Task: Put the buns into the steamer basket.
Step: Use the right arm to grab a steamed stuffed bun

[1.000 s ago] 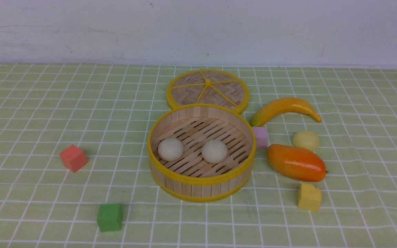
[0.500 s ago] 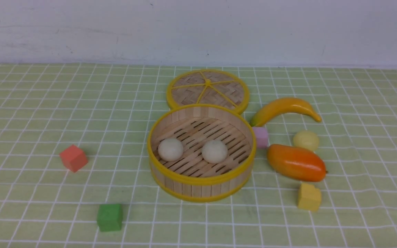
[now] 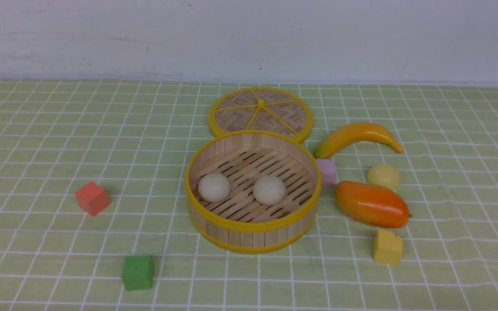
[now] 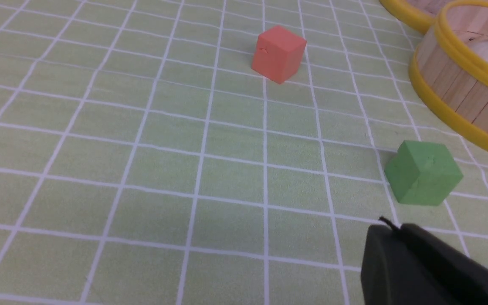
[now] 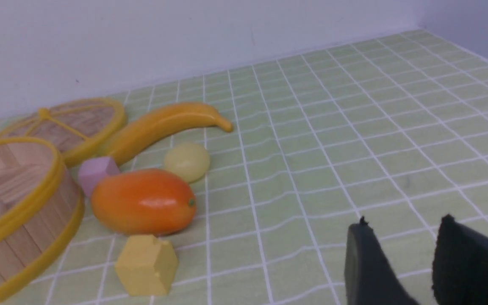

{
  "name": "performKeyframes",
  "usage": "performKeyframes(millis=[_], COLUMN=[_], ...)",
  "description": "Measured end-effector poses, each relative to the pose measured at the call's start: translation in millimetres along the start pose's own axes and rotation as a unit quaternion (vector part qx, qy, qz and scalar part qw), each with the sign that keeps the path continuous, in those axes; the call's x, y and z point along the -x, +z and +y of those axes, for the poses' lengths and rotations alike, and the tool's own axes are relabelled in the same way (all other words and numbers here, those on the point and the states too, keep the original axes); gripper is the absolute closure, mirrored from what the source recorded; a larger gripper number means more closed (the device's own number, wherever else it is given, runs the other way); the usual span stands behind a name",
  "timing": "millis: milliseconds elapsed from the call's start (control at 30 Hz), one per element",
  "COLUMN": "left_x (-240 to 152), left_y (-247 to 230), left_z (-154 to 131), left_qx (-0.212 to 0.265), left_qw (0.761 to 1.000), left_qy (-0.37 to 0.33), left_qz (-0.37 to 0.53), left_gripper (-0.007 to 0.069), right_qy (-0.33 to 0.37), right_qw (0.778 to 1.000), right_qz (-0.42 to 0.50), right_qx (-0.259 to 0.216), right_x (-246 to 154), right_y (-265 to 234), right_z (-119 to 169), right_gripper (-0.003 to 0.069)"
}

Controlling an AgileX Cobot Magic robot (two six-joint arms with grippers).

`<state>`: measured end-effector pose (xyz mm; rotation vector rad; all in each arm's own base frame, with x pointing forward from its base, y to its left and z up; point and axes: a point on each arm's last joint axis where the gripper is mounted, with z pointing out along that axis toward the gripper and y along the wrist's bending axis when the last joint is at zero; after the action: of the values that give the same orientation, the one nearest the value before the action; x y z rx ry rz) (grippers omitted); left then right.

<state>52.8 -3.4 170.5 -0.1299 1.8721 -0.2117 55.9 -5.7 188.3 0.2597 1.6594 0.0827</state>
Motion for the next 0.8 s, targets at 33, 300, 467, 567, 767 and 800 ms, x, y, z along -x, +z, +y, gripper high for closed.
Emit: performKeyframes(millis=[33, 300, 467, 567, 767, 800], left_x=[0.0, 0.0, 0.0, 0.0, 0.0, 0.0], left_y=[0.0, 0.0, 0.0, 0.0, 0.0, 0.0], left_z=[0.0, 0.0, 0.0, 0.0, 0.0, 0.0], left_qx=[0.0, 0.0, 0.0, 0.0, 0.0, 0.0], left_qw=[1.0, 1.0, 1.0, 1.0, 1.0, 1.0], left_qy=[0.0, 0.0, 0.0, -0.001, -0.001, -0.001], left_qz=[0.0, 0.0, 0.0, 0.0, 0.0, 0.0], left_gripper=[0.0608, 0.0604, 0.0604, 0.0602, 0.0595, 0.0594], right_qy=[0.015, 0.054, 0.068, 0.078, 0.081, 0.081], right_qw=[1.0, 0.998, 0.997, 0.996, 0.996, 0.996], right_qz=[-0.007, -0.026, -0.032, -0.032, -0.033, -0.034], right_qx=[0.003, 0.012, 0.014, 0.014, 0.014, 0.015], right_x=[1.2, 4.9, 5.9, 6.0, 6.3, 6.3], right_y=[0.0, -0.2, -0.2, -0.2, -0.2, -0.2], right_z=[0.6, 1.9, 2.1, 2.1, 2.1, 2.1], right_gripper=[0.0419, 0.0419, 0.0419, 0.0419, 0.0419, 0.0419])
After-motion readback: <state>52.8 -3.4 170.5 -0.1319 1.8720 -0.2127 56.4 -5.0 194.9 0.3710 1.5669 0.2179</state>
